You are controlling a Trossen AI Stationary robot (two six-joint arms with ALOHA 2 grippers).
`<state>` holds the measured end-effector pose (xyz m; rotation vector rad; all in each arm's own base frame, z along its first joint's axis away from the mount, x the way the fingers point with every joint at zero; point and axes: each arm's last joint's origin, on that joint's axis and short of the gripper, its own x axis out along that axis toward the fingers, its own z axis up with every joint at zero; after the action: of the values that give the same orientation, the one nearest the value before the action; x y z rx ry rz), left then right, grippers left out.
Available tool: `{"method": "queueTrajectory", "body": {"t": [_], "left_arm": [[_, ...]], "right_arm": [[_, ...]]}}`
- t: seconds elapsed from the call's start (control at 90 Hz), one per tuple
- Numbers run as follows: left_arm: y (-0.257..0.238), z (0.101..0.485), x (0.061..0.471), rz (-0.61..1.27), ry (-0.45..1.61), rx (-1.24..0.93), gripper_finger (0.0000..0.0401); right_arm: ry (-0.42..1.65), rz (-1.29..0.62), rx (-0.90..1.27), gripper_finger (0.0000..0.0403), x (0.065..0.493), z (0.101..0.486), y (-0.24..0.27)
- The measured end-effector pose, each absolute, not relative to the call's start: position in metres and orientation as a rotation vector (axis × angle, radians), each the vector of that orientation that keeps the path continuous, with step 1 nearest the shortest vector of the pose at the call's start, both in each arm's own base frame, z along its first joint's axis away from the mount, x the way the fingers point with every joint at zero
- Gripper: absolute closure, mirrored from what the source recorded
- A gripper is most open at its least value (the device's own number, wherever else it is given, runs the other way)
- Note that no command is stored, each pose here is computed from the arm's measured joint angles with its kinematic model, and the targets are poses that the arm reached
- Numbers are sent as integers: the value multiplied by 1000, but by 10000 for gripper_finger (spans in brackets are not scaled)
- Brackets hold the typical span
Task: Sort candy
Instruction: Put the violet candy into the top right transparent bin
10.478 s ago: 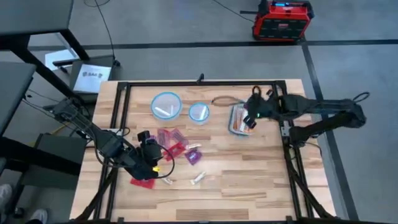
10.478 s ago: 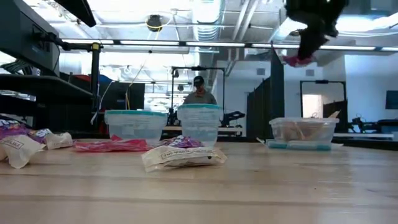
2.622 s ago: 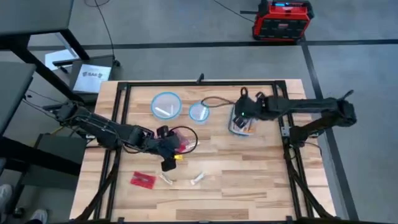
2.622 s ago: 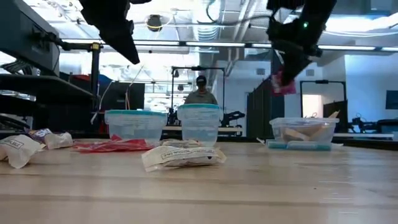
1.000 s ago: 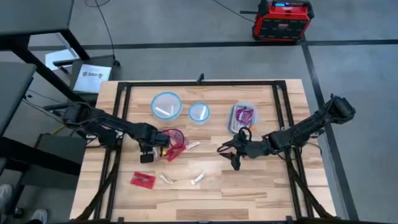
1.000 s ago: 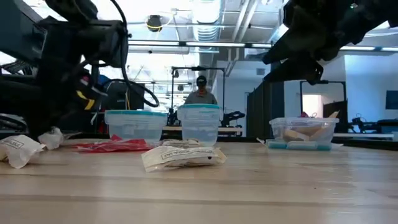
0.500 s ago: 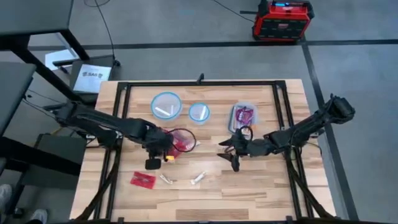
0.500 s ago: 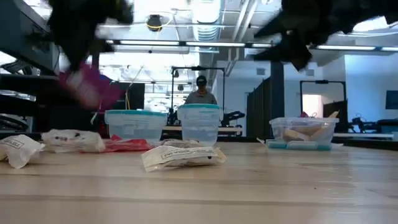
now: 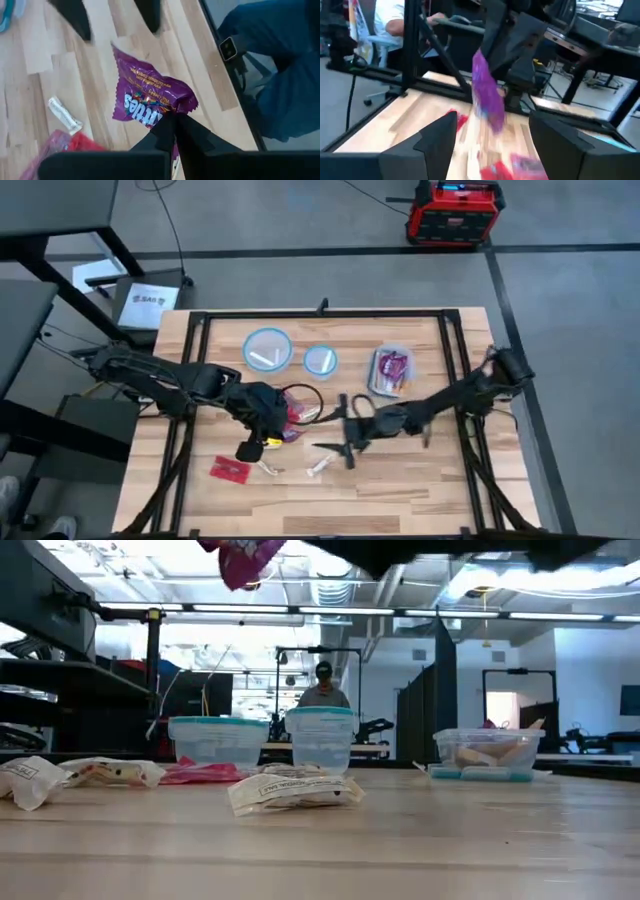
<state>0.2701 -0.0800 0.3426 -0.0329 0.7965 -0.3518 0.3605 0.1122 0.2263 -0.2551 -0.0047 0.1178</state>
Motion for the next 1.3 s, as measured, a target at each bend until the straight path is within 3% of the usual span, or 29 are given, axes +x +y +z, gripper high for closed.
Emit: {"method": "queueTrajectory", "body": {"t": [0.178,0.256,0.333,0.433,0.478,0.667,0.878,1.133,1.3], "left_arm": [[-83,343,269,-363,794,-31,401],[-84,343,269,-366,791,-33,401],[-84,343,269,-361,792,-43,401],[-84,343,269,-360,792,-44,401],[-84,343,269,-360,791,-45,401],[-82,337,263,-317,892,-79,401],[-74,320,252,-90,1056,-111,401],[-72,298,246,-23,1156,-134,401],[-72,288,244,-12,1185,-134,401]], "right_arm": [[64,159,-290,172,398,228,122],[139,191,-306,191,408,230,125],[208,201,-313,247,413,233,126],[254,207,-327,360,415,238,126],[261,208,-335,380,414,240,126],[467,117,-331,393,392,253,111],[819,-189,-355,398,340,274,70],[1052,-572,-139,397,269,289,-8],[1093,-718,110,350,238,276,-46]]}}
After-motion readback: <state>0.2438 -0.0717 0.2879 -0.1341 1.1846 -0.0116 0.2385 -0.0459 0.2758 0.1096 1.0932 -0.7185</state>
